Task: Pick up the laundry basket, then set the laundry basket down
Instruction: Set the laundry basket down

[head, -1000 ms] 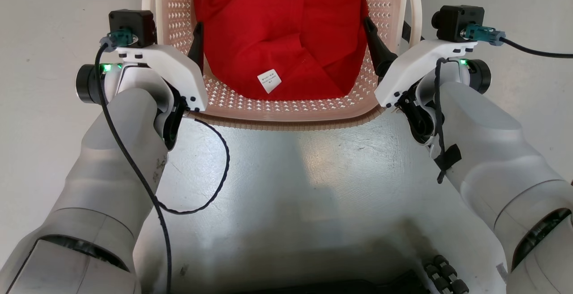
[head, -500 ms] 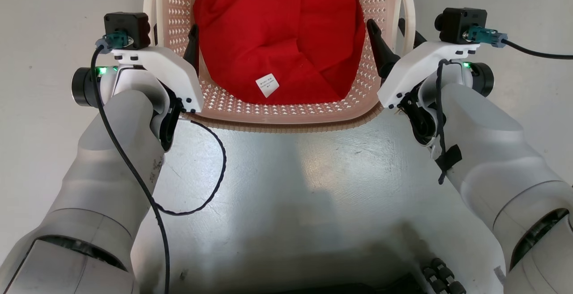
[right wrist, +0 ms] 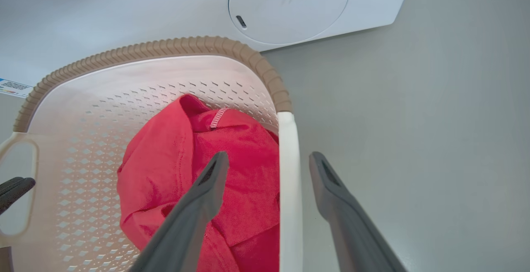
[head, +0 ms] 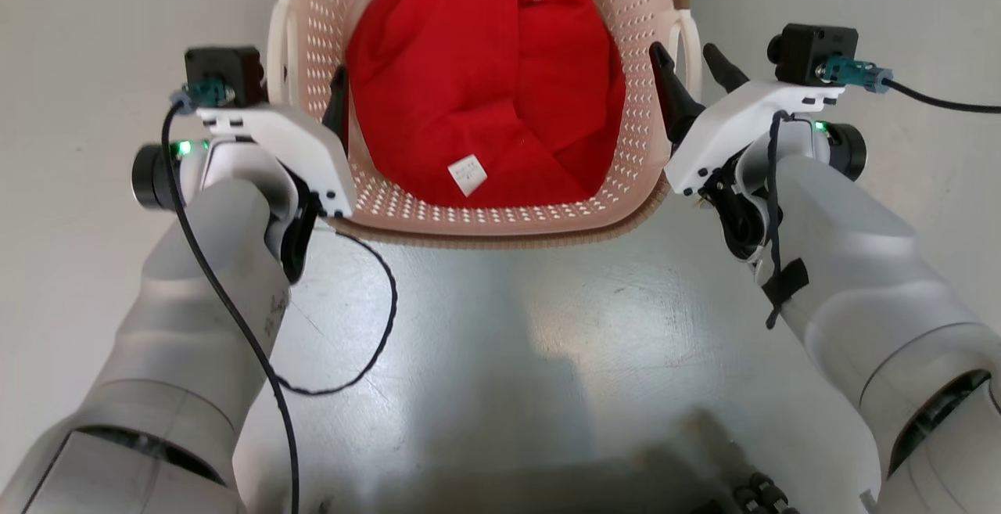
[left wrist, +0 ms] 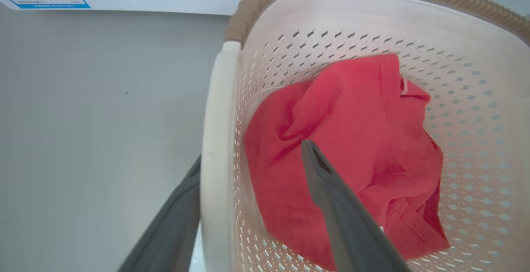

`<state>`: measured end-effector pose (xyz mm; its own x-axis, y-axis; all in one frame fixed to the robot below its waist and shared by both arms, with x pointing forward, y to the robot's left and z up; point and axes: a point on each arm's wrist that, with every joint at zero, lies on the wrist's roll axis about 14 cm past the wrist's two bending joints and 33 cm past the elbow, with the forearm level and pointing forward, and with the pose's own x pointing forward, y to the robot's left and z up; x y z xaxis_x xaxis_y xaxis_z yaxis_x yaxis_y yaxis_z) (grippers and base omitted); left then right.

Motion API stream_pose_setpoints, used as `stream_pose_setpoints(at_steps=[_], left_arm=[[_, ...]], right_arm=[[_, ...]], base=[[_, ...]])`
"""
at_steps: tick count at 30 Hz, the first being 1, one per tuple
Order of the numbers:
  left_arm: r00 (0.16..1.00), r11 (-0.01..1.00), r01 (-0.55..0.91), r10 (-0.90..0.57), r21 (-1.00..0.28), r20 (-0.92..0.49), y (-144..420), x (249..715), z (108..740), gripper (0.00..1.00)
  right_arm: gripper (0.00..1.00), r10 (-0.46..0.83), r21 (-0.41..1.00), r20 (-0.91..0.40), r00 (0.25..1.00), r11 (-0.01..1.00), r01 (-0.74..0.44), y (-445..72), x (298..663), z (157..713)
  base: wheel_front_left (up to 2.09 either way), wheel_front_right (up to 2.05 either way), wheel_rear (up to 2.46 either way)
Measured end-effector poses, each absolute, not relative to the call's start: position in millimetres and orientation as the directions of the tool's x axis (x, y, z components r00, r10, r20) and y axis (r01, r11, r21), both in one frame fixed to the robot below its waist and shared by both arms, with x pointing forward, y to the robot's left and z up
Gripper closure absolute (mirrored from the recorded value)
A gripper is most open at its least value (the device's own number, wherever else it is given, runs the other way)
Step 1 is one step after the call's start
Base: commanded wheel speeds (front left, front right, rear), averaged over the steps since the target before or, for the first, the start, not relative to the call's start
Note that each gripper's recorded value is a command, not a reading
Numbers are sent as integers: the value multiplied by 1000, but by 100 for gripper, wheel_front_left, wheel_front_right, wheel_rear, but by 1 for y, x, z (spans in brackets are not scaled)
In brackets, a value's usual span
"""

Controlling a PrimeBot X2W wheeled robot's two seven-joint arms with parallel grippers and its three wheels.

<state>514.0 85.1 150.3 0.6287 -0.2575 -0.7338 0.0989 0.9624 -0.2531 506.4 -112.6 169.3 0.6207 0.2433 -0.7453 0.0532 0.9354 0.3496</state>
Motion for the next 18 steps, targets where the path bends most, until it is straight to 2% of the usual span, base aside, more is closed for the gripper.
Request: stream_pose_setpoints(at_steps=[7, 18], left_arm=[[629, 962, 92, -256, -256, -734, 88, 501, 168, 0], [671, 953, 105, -278, -283, -687, 82, 488, 218, 0]], right_arm=[[0, 231, 345, -749, 621, 936, 68, -117, 491, 186], [0, 201, 329, -719, 666, 942, 71, -132, 477, 231]], base=[[0, 0, 0], [0, 0, 0]])
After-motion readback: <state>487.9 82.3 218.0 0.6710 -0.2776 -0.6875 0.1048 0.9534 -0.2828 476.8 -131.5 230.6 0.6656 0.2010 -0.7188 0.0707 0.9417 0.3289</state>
